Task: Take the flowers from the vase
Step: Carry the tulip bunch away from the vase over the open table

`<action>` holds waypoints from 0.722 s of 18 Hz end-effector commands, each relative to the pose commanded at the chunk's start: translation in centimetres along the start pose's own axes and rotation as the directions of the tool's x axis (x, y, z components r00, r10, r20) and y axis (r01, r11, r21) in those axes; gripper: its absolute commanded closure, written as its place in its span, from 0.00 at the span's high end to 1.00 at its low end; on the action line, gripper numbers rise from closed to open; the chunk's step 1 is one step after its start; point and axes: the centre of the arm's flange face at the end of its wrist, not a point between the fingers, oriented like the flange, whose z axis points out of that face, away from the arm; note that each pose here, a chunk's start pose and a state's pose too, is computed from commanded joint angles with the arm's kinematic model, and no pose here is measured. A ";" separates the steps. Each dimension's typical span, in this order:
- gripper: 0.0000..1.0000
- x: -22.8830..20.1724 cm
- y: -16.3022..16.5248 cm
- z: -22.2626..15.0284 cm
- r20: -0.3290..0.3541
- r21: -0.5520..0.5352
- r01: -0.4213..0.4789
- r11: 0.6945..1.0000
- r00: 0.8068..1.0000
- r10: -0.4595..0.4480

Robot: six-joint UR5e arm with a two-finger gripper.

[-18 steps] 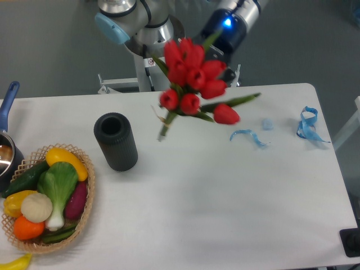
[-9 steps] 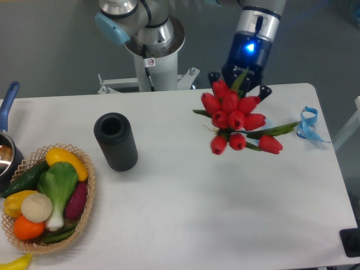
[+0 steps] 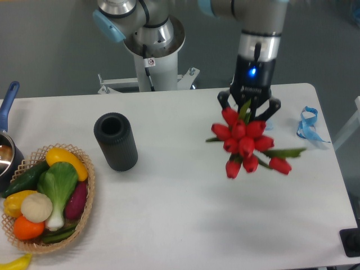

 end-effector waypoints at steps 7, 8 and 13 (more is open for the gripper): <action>0.17 -1.0 -1.2 1.1 -0.052 -0.161 -0.009 0.987 0.999 0.001; 0.17 -0.5 -1.9 1.7 -0.069 -0.183 -0.035 0.982 0.997 0.023; 0.17 0.1 -3.3 7.6 -0.084 -0.338 -0.114 0.934 0.992 0.090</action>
